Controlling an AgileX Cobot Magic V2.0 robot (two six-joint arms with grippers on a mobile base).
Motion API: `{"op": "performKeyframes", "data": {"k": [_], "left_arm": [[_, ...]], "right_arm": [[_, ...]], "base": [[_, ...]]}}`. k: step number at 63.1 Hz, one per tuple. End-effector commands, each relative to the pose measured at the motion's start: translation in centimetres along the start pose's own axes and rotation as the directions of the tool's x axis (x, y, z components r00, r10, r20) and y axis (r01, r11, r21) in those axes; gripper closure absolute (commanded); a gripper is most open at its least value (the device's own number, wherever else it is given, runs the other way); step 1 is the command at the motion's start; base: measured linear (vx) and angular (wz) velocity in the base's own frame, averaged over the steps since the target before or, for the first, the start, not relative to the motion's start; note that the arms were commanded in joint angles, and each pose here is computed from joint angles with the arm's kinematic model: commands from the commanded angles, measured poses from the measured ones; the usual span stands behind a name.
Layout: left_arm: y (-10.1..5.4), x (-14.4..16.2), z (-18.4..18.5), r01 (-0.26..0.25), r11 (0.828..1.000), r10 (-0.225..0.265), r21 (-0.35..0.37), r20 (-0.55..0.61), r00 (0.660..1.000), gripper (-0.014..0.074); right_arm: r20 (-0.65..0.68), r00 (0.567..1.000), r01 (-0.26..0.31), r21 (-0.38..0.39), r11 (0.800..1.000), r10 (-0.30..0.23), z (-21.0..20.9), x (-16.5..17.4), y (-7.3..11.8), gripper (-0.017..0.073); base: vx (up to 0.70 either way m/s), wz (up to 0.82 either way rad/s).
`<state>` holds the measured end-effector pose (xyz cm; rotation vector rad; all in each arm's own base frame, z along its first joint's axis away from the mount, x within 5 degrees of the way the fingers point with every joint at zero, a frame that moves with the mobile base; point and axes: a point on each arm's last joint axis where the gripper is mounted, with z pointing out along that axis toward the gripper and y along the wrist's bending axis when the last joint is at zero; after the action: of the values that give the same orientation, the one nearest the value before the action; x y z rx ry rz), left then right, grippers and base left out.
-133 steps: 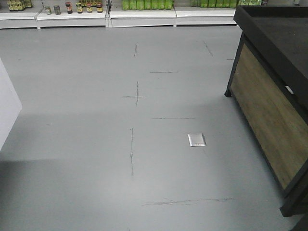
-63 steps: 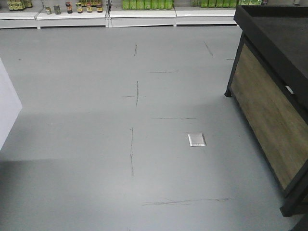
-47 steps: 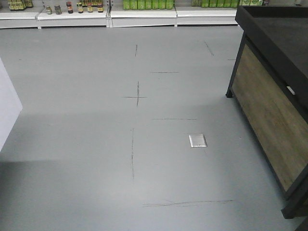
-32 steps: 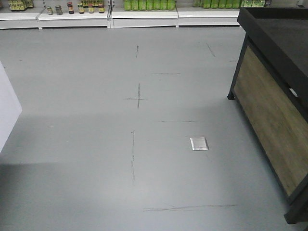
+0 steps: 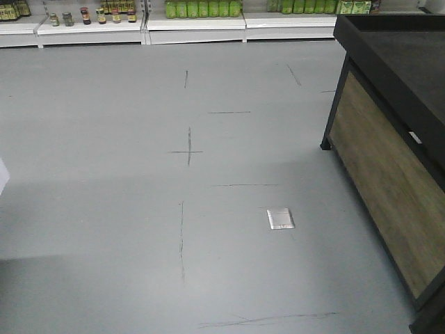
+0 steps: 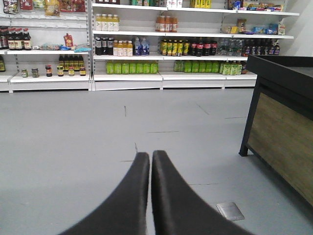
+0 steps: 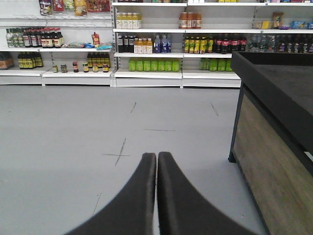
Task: Pick three apples into basket with both arms
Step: 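Drive the base forward along the aisle toward the fruit display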
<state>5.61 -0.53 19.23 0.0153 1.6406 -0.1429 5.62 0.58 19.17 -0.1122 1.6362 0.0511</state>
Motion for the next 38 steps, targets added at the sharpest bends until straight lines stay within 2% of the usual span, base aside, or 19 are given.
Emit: {"op": "performKeyframes", "data": {"k": [1, 38], "left_arm": [[-0.13, -0.59, -0.11, 0.012, 1.000, -0.013, 0.018, 0.086, 0.996, 0.0600], [-0.13, -0.59, -0.11, 0.012, 1.000, -0.013, 0.018, 0.086, 0.996, 0.0600]], "right_arm": [[0.074, 0.997, 0.018, 0.004, 1.000, -0.018, -0.04, -0.26, -0.01, 0.0568], [0.074, 0.997, 0.018, 0.004, 1.000, -0.018, -0.04, -0.26, -0.01, 0.0568]], "base": [[0.16, -0.09], [0.17, 0.02]]}}
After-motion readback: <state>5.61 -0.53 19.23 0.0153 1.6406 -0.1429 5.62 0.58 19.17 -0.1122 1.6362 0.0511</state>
